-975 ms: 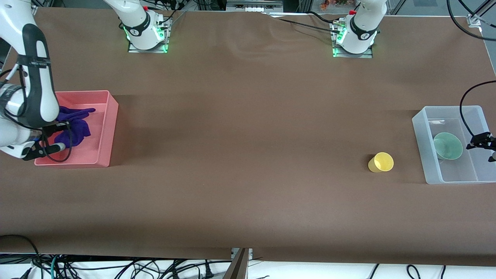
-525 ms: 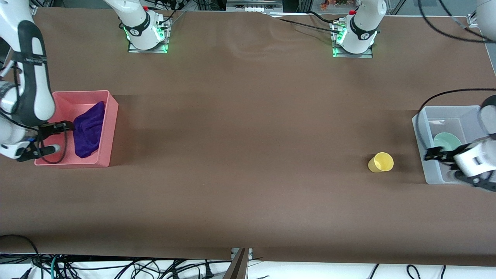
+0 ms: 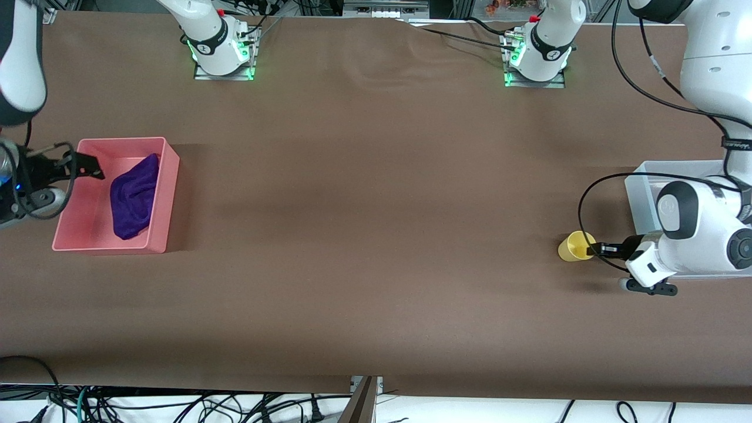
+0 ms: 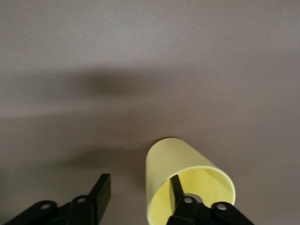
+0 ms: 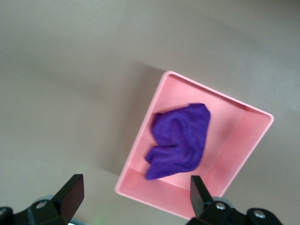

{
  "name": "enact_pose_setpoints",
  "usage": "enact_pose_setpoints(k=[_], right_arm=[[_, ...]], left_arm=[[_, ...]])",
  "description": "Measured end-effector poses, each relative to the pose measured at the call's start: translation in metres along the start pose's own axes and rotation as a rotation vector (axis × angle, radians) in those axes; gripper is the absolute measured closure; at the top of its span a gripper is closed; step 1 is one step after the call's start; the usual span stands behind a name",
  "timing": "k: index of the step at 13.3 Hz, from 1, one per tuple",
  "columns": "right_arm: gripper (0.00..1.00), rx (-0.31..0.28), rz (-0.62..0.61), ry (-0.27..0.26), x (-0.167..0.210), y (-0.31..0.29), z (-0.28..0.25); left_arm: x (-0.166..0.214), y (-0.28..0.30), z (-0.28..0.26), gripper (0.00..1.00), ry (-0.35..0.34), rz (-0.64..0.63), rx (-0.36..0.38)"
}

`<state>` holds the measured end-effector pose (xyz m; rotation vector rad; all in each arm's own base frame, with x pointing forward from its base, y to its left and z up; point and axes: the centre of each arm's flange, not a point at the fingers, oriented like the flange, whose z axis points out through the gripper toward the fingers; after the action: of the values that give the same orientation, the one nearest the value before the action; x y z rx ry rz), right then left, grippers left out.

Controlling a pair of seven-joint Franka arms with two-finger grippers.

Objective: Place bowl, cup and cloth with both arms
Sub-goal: 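Grasp the yellow cup with the left gripper while the right gripper withdraws, then lift the yellow cup and lower it into the green bowl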

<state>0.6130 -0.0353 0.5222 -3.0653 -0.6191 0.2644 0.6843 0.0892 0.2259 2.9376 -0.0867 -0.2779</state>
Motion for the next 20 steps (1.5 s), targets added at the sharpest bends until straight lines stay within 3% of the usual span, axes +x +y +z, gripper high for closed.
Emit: enact_pose_setpoints(k=[1,2,4,6,9,12,14,16,18,20], right_arm=[[0.00,0.004,0.051,-0.003,-0.002,-0.018,-0.011],[0.00,0.008,0.097,-0.011,-0.006,-0.033,-0.020],[0.00,0.010,0.121,-0.018,-0.012,-0.052,-0.033],[0.00,-0.005,0.133,0.017,-0.023,-0.059,-0.054],[0.00,-0.031,0.158,0.074,-0.043,-0.052,-0.084],[0.00,-0.078,0.170,0.076,-0.053,-0.047,-0.092],[0.00,-0.079,0.171,0.071,-0.052,-0.047,-0.091],[0.00,-0.065,0.201,0.069,-0.052,-0.048,-0.090],[0.00,-0.054,0.268,0.068,-0.053,-0.049,-0.090],[0.00,-0.051,0.287,0.066,-0.052,-0.049,-0.089]], left_arm=[[0.000,0.000,0.005,0.42,-0.003,-0.008,-0.015],[0.000,0.000,0.005,0.51,-0.003,-0.010,-0.018],[0.000,0.000,0.004,0.77,-0.002,-0.011,-0.017],[-0.001,0.001,-0.002,0.97,-0.004,-0.010,-0.017],[-0.009,0.005,-0.041,0.97,-0.022,0.002,0.000],[-0.039,0.004,-0.132,0.97,-0.032,0.046,0.161],[-0.068,-0.017,-0.182,0.97,-0.048,0.082,0.265],[-0.092,-0.068,-0.194,0.97,-0.078,0.101,0.297],[-0.113,-0.131,-0.177,0.97,-0.109,0.108,0.270],[-0.123,-0.183,-0.147,0.97,-0.088,0.113,0.254]])
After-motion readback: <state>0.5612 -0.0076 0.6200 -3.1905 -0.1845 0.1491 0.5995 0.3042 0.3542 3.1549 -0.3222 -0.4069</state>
